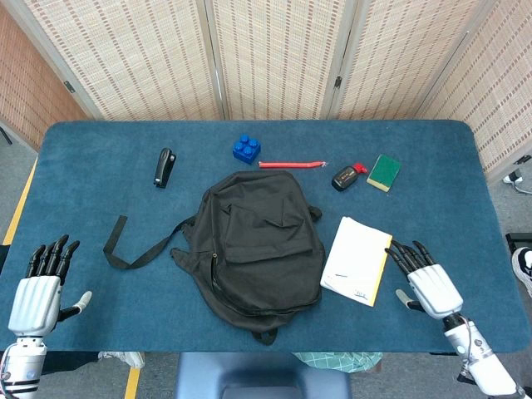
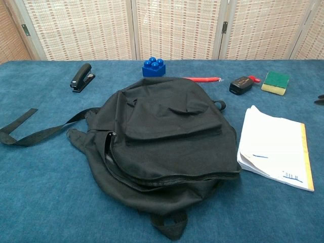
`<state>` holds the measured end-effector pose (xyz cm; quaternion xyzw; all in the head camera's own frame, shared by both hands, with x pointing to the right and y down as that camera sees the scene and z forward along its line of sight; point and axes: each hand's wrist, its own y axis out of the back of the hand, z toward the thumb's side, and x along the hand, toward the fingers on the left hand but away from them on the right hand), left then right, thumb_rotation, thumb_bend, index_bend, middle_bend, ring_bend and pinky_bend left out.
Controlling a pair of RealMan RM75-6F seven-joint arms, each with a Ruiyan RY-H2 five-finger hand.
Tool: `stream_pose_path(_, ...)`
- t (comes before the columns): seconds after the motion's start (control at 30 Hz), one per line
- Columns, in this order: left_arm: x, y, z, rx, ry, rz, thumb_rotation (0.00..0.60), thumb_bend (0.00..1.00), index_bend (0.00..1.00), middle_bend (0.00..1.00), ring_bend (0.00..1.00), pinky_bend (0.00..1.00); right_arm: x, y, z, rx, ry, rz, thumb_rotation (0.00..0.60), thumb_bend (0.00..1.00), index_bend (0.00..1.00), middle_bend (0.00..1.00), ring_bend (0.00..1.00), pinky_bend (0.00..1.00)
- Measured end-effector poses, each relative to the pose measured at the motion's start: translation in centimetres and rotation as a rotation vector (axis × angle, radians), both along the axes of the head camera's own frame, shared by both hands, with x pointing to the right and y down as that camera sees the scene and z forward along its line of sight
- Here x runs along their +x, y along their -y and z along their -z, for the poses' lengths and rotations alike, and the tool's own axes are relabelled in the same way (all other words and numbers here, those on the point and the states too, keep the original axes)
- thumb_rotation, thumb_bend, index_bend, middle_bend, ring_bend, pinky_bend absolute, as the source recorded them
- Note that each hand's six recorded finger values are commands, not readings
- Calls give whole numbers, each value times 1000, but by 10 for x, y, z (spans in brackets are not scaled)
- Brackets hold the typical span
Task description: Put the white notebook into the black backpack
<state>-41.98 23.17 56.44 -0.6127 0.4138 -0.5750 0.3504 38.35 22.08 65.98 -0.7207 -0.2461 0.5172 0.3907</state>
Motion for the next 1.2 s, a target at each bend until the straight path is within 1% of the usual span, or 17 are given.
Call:
stream_pose_path(0.23, 1, 0, -2, -11, -3, -1, 600, 288, 110, 32, 81, 0, -12, -4, -32, -9, -26, 71, 600, 369, 0, 69, 95, 43)
stream_pose_path(0.43, 1, 0, -3, -15, -4, 1, 600, 287, 110, 32, 81, 0, -17, -7, -50, -7, -39, 109, 600, 369, 0, 77, 95, 43)
stream_pose_path(0.6, 2, 0, -4, -17, -7, 0, 600, 288, 110, 32, 81, 0, -20, -8, -59, 3, -31, 118, 600, 369, 5, 82, 100, 43)
stream_pose_path(1.2, 5, 1, -6, -24, -8, -4, 600, 287, 109, 32, 81, 0, -17, -11, -71, 3, -30, 118, 600, 369, 13, 90, 105, 43)
